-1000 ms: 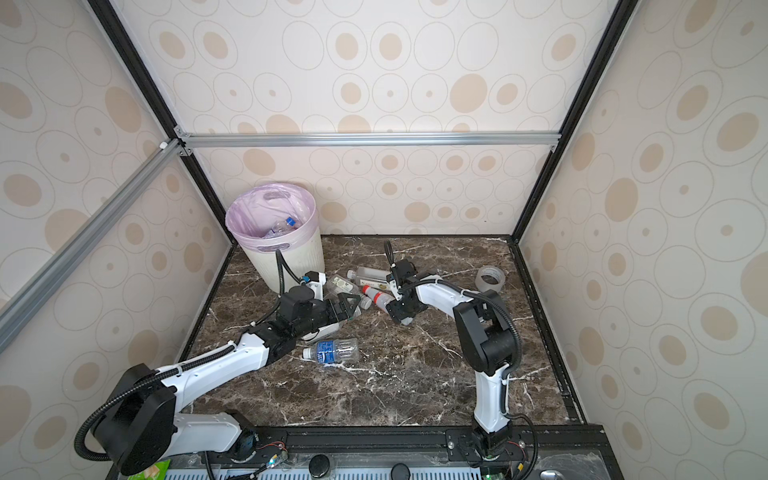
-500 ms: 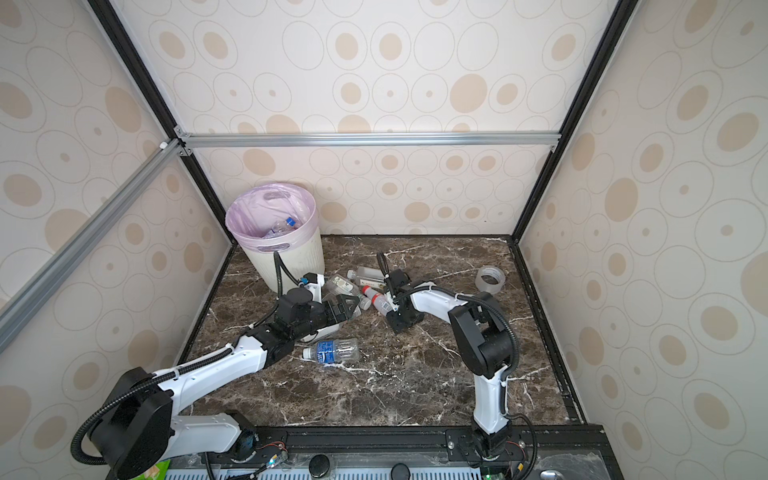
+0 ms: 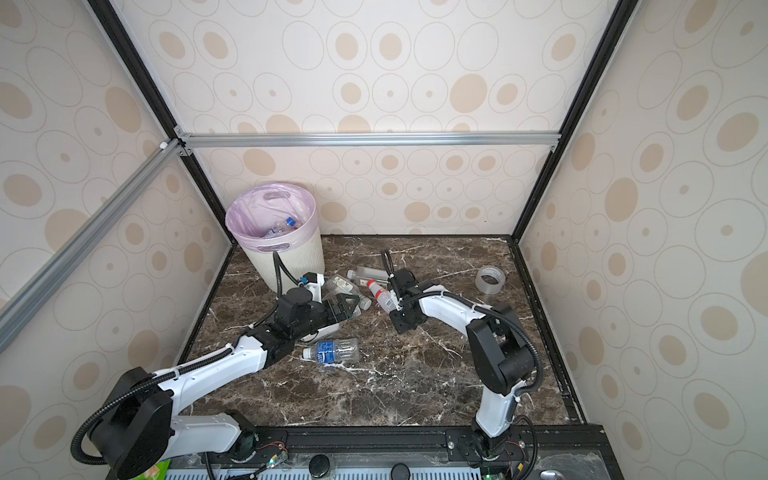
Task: Throw the plastic bottles in the bin
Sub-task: 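Lift the red-banded bottle upright with the right gripper toward the left gripper, then close the left gripper on the red cap above the right gripper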
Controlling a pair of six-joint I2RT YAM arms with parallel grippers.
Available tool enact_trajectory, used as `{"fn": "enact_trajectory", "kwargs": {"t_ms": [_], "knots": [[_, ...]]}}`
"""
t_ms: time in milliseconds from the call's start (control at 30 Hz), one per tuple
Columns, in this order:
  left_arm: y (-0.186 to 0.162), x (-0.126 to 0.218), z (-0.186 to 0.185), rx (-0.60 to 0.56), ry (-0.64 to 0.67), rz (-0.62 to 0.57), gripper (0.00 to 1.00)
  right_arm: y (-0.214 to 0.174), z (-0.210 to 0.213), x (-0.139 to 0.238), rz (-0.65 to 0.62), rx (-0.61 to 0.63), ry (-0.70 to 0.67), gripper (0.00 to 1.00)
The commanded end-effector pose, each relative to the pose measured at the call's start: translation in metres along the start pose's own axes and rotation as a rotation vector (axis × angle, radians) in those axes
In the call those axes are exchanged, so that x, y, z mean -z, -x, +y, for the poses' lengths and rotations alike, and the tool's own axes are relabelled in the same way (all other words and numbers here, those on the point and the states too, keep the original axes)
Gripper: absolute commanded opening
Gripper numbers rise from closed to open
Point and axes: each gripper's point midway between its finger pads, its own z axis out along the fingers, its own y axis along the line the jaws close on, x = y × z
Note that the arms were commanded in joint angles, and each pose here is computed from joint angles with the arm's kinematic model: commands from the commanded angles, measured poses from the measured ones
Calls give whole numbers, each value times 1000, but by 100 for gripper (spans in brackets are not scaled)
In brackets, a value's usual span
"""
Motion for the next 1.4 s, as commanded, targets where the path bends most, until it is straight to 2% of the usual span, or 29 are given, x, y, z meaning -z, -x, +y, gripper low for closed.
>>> {"fn": "enact_trajectory", "kwargs": {"t_ms": [0,167,533,967,1100,1367], "knots": [[9,-4,-19,10,-46,-15,99,1,6,19,-25,-8,19,52],[31,-13,-40,-3,-91,-51,99,15,12,43,-90,-12,49,51],[73,-38,-44,59,-125,-118,98,32,33,91,-233,-4,131,51],[113,-50,-59,81,-165,-189,92,42,66,103,-330,35,224,50],[118,-53,-55,96,-165,-198,85,44,73,104,-348,31,261,50],[121,-54,-52,103,-168,-213,60,48,76,105,-379,23,280,50]]}}
